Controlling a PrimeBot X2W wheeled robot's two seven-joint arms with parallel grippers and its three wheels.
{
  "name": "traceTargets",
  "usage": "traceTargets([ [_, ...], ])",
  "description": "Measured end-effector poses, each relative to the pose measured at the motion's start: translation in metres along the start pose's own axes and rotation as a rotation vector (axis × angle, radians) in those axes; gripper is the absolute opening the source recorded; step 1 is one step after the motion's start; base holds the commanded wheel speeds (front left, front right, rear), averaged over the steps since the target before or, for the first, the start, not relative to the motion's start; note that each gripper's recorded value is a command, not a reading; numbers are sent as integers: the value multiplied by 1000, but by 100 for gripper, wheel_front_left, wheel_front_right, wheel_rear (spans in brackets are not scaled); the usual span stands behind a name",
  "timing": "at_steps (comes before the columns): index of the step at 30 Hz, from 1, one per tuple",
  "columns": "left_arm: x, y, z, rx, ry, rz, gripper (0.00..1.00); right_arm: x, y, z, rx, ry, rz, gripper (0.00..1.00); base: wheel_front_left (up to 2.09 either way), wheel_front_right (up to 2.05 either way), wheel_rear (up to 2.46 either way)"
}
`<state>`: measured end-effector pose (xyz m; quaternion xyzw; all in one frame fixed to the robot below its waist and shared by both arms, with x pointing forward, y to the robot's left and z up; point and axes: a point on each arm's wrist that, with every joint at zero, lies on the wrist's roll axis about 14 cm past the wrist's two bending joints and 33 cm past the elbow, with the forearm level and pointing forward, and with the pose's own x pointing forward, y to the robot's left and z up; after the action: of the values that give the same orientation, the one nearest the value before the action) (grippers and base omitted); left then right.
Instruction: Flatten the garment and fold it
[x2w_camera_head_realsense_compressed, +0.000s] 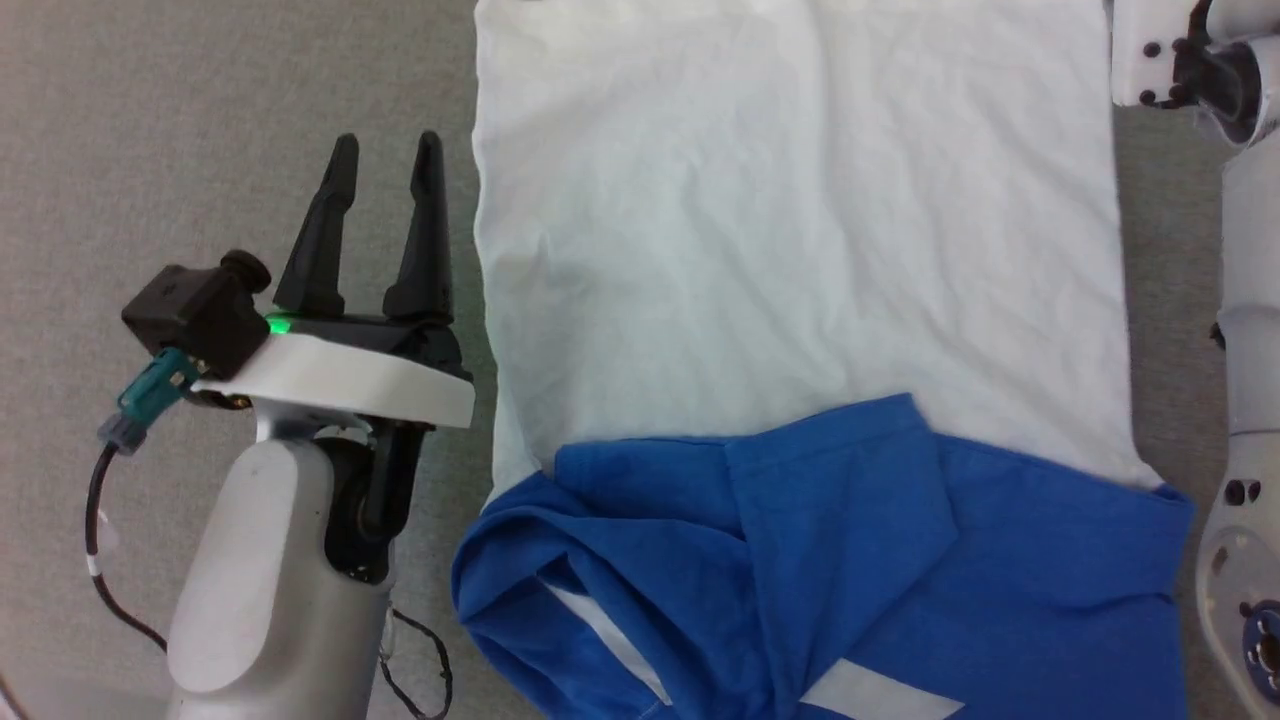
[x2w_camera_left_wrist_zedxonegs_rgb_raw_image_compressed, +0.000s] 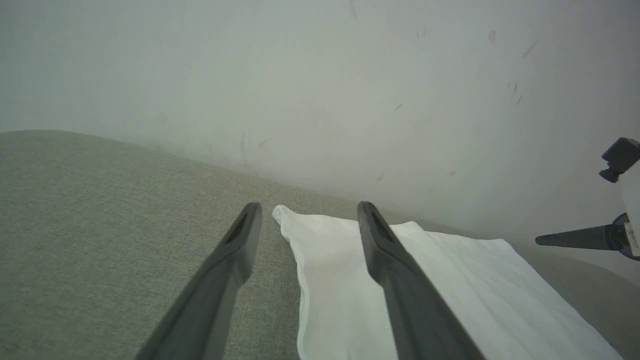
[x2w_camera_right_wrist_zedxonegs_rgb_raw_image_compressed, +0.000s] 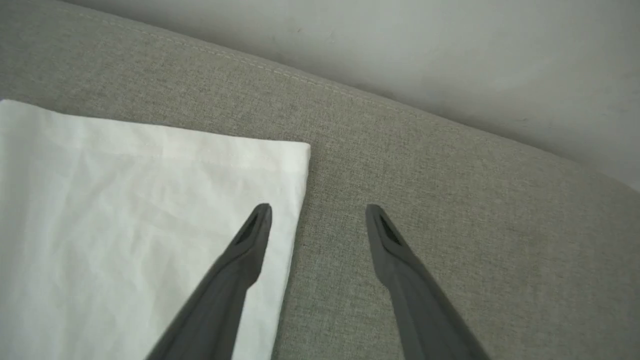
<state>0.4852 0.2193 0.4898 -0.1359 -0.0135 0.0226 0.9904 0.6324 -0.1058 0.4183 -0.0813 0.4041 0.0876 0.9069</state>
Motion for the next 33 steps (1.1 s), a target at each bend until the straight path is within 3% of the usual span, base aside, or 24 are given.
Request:
traceTargets([
  [7,-3,17,-18,20,50,44,100,35,24,-31,-100,159,27,100,0,0,0],
  [12,-4,22,-24,20,69,58,100,42,28,-32,-125,193,39,98,0,0,0],
  [13,-4,22,-25,20,70,57,100,42,28,-32,-124,195,43,36,0,0,0],
  [14,-3,21,-25,19,72,54,100,41,29,-32,-123,195,48,12,0,0,0],
  [15,-2,20,-25,18,76,50,100,41,29,-32,-119,193,54,0,0,0,0],
  [25,57,-7,9,-41,112,-66,100,31,24,-22,-98,118,71,0,0,0,0],
  [33,104,3,-19,54,533,-47,100,19,28,-15,-117,85,98,0,0,0,0],
])
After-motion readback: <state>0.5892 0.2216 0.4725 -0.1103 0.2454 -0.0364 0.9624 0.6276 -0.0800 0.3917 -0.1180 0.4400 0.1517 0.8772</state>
